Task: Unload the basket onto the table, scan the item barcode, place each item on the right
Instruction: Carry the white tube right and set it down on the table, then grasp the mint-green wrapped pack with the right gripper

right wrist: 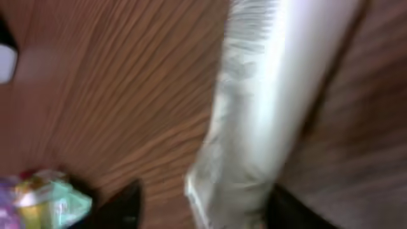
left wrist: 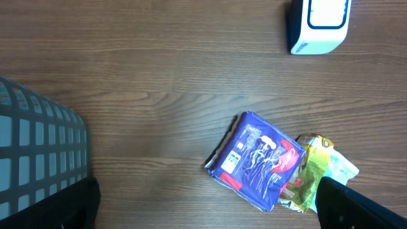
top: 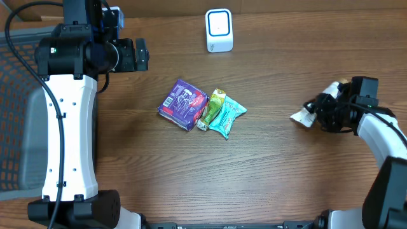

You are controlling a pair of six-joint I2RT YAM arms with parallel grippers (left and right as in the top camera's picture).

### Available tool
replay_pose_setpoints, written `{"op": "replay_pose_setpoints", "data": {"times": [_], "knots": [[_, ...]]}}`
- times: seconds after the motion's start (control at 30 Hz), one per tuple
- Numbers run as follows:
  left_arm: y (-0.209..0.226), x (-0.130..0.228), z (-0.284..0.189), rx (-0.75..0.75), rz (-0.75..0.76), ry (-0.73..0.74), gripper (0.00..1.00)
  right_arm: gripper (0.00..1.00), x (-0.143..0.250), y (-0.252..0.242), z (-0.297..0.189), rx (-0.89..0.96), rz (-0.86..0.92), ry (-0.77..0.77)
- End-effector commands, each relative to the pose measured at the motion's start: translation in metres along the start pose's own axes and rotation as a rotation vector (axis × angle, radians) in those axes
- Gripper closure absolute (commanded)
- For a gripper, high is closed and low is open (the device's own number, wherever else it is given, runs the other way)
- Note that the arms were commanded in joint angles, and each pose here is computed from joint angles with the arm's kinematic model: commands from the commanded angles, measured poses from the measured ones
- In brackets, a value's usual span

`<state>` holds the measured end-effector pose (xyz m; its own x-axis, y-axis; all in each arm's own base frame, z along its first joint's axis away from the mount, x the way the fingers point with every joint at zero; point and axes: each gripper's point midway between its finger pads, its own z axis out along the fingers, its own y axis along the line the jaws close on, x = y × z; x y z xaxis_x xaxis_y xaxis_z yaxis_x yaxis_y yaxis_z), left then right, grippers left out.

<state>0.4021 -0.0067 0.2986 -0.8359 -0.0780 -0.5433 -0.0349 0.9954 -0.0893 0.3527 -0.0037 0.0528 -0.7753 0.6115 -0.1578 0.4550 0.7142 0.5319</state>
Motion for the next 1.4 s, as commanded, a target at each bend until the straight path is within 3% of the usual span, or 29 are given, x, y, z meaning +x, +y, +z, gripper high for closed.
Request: {"op": "replay_pose_setpoints", "data": {"times": [0.0, 0.03, 0.2, 0.33, 0.6, 0.77, 1.1, 1.27, 1.37], "knots": [[0.000, -0.002, -0.001, 0.006, 0.020, -0.005, 0.00, 0.18, 0.001, 0.067, -0.037, -0.256, -0.157, 0.023], [0.000, -0.002, -0.001, 0.006, 0.020, -0.005, 0.00, 0.00, 0.008, 0.080, -0.043, -0.304, -0.207, 0.044], [0.000, -0.002, -0.001, 0.006, 0.020, -0.005, 0.00, 0.00, 0.051, 0.134, -0.041, -0.392, -0.364, 0.140], [0.000, -0.002, -0.001, 0.006, 0.020, -0.005, 0.00, 0.00, 0.090, 0.152, -0.017, -0.280, -0.403, 0.171], [0.000, -0.002, -0.001, 0.006, 0.020, -0.005, 0.00, 0.00, 0.137, 0.170, 0.027, -0.159, -0.202, 0.220], [0.000, -0.002, -0.001, 0.006, 0.020, -0.005, 0.01, 0.29, 0.145, 0.148, 0.058, -0.032, -0.065, 0.234], [0.000, -0.002, -0.001, 0.006, 0.020, -0.005, 0.00, 0.47, 0.167, 0.149, 0.103, -0.037, -0.059, 0.288], [0.000, -0.002, -0.001, 0.006, 0.020, -0.005, 0.00, 0.65, 0.172, 0.155, 0.110, -0.048, -0.076, 0.274], [0.000, -0.002, -0.001, 0.006, 0.020, -0.005, 0.00, 0.81, 0.170, 0.154, 0.111, -0.041, -0.080, 0.262]]}}
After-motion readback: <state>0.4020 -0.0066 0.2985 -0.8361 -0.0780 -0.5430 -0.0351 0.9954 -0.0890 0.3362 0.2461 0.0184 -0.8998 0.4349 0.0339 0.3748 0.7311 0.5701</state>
